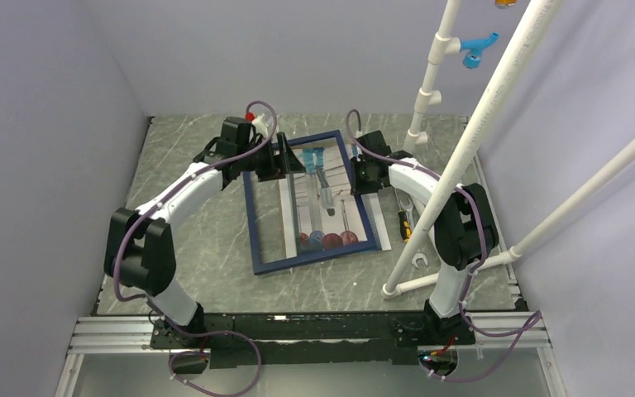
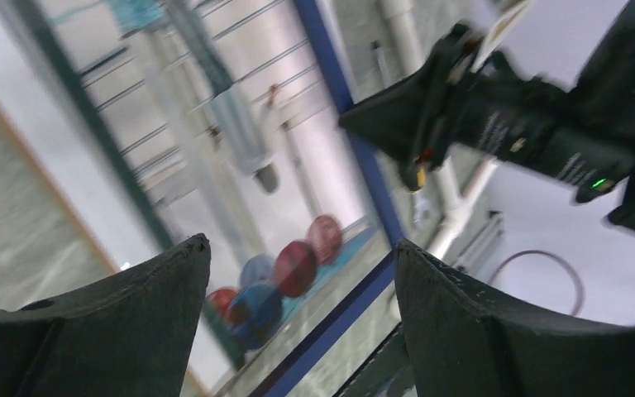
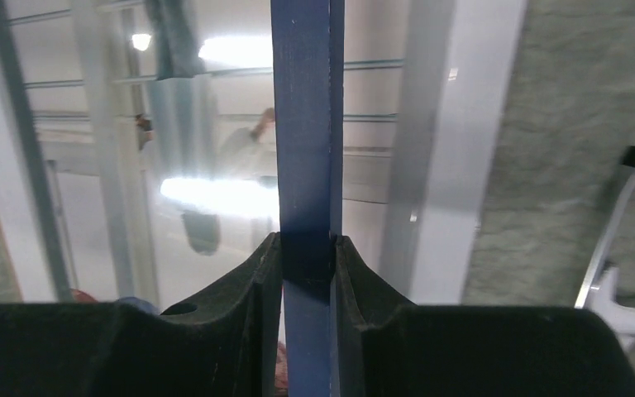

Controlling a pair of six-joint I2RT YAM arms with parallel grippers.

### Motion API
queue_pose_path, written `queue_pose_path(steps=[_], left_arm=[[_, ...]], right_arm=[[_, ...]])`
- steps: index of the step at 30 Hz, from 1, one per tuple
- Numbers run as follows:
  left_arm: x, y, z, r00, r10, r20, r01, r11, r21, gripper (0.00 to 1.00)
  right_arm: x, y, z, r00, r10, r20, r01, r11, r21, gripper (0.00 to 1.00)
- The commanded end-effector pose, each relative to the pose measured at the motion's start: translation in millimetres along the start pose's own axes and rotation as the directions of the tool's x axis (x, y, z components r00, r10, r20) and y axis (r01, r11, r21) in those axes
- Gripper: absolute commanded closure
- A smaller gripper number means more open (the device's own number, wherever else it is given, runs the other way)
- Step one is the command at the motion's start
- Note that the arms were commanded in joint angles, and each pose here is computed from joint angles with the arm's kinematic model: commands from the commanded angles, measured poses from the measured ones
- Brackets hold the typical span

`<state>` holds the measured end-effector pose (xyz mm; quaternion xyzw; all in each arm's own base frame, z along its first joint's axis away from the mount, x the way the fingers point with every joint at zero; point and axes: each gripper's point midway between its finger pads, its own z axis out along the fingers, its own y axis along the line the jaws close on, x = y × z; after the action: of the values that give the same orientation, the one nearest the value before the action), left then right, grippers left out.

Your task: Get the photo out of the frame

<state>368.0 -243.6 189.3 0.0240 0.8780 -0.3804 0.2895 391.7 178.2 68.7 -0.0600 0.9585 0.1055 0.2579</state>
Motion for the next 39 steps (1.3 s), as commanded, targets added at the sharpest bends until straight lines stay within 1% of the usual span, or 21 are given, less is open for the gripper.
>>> queue_pose_path(steps=[1, 4, 5, 7, 12, 14, 19, 21, 25, 30, 32, 34, 39], left_arm=[[-25, -34, 26, 0.989, -0.143, 0.033, 0.132, 0.964, 0.23, 0.18], [-33, -36, 48, 0.973, -0.226, 0.047, 0.198, 0.924, 0.327, 0.19], [-34, -33, 58, 0.966, -0.254, 0.042, 0.227, 0.916, 0.33, 0.19], [-32, -27, 78, 0.964, -0.265, 0.024, 0.245, 0.921, 0.303, 0.19], [-29, -11, 122, 0.964, -0.264, 0.019, 0.258, 0.953, 0.159, 0.19], [-29, -10, 134, 0.965, -0.26, 0.021, 0.254, 0.956, 0.147, 0.18], [-18, -1, 165, 0.962, -0.272, -0.017, 0.272, 0.956, 0.106, 0.17], [-16, 0, 175, 0.962, -0.272, -0.017, 0.272, 0.958, 0.095, 0.19], [-14, 5, 189, 0.959, -0.284, -0.022, 0.285, 0.955, 0.08, 0.26], [-14, 6, 195, 0.969, -0.249, -0.007, 0.248, 0.965, 0.079, 0.29], [-14, 5, 199, 0.97, -0.242, -0.01, 0.242, 0.966, 0.087, 0.33], [-15, 4, 200, 0.974, -0.228, 0.003, 0.227, 0.969, 0.095, 0.4], [-17, 4, 198, 0.988, -0.152, 0.012, 0.15, 0.984, 0.094, 0.72]], right_arm=[[-33, 47, -24, 0.987, 0.076, 0.142, -0.05, 0.983, -0.174, 1.0], [-34, 55, -27, 0.982, 0.108, 0.158, -0.073, 0.974, -0.213, 1.0], [-34, 58, -28, 0.98, 0.111, 0.165, -0.073, 0.972, -0.223, 1.0], [-35, 62, -28, 0.978, 0.112, 0.177, -0.069, 0.97, -0.233, 1.0], [-33, 74, -26, 0.978, 0.104, 0.182, -0.053, 0.963, -0.264, 1.0], [-32, 80, -26, 0.977, 0.092, 0.19, -0.036, 0.96, -0.278, 1.0], [-30, 87, -26, 0.976, 0.062, 0.211, 0.001, 0.958, -0.287, 1.0], [-30, 91, -27, 0.974, 0.053, 0.22, 0.014, 0.956, -0.292, 1.0], [-29, 92, -29, 0.971, 0.051, 0.235, 0.021, 0.956, -0.293, 1.0], [-28, 97, -33, 0.968, 0.036, 0.249, 0.046, 0.946, -0.319, 1.0], [-26, 97, -33, 0.968, 0.037, 0.25, 0.047, 0.945, -0.323, 1.0], [-25, 99, -33, 0.968, 0.034, 0.249, 0.052, 0.943, -0.328, 1.0], [-21, 94, -33, 0.973, 0.023, 0.231, 0.052, 0.948, -0.315, 1.0]])
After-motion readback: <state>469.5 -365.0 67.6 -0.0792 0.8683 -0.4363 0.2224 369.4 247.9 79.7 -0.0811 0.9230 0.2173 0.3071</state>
